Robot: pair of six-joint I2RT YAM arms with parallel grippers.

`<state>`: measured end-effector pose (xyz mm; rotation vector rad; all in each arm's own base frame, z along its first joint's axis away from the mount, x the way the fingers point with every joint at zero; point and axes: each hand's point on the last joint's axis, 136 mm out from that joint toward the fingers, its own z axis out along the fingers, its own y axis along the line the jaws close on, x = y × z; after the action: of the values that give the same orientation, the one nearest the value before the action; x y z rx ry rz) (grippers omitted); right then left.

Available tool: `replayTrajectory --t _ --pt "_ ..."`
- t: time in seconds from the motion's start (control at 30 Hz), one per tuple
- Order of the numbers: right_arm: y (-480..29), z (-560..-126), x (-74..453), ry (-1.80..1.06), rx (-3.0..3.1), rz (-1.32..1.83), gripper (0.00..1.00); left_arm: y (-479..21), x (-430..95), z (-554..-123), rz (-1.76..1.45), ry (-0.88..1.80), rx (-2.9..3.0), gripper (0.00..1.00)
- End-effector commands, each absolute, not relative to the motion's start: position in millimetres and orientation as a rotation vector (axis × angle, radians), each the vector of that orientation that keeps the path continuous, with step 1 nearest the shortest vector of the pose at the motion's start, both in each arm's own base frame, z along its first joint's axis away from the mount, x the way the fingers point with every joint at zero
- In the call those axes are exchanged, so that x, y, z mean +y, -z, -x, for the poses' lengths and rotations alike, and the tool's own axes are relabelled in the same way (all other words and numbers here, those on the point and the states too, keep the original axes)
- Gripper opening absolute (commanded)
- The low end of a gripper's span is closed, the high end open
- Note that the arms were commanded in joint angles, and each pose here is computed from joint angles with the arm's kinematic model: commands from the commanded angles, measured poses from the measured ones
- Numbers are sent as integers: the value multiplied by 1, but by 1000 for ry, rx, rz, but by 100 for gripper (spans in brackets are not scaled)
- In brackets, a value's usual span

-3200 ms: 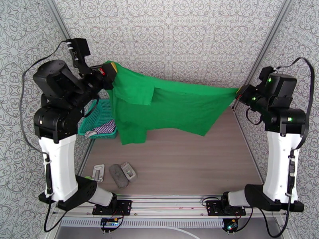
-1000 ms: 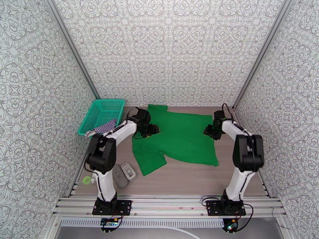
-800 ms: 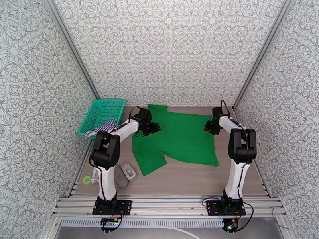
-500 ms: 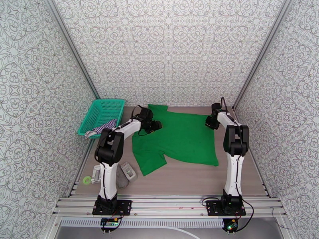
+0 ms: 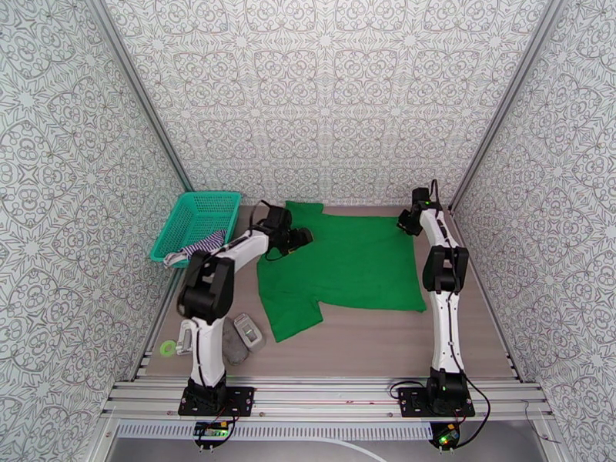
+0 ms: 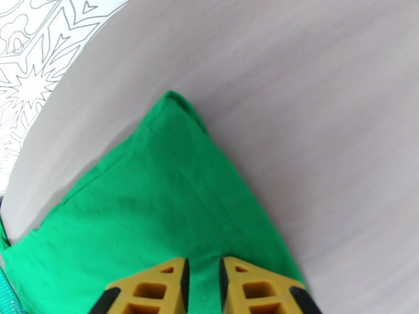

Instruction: Fold and stack the mixed laundry pile

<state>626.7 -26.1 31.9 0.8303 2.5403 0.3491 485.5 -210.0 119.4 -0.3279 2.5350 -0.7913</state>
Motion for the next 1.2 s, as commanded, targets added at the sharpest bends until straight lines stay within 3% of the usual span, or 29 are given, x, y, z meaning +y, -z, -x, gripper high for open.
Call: replayTrajectory --t 0.0,0.13,0.27,0.6,1.17 --pt "-78 -639 -21 -453 2453 -772 26 -134 -173 -443 429 627 2608 75" --pt "-126 -617 -18 -460 2417 -702 31 -117 -141 -378 596 500 2723 73" --pt "-147 -562 -12 -459 2415 -682 33 -104 -121 -332 723 465 2757 74" --pt "-97 -407 4 -443 2609 -729 30 -52 -127 -285 810 384 2871 66" --pt "-92 -343 8 -414 2684 -774 28 0 -122 -235 832 230 3007 64"
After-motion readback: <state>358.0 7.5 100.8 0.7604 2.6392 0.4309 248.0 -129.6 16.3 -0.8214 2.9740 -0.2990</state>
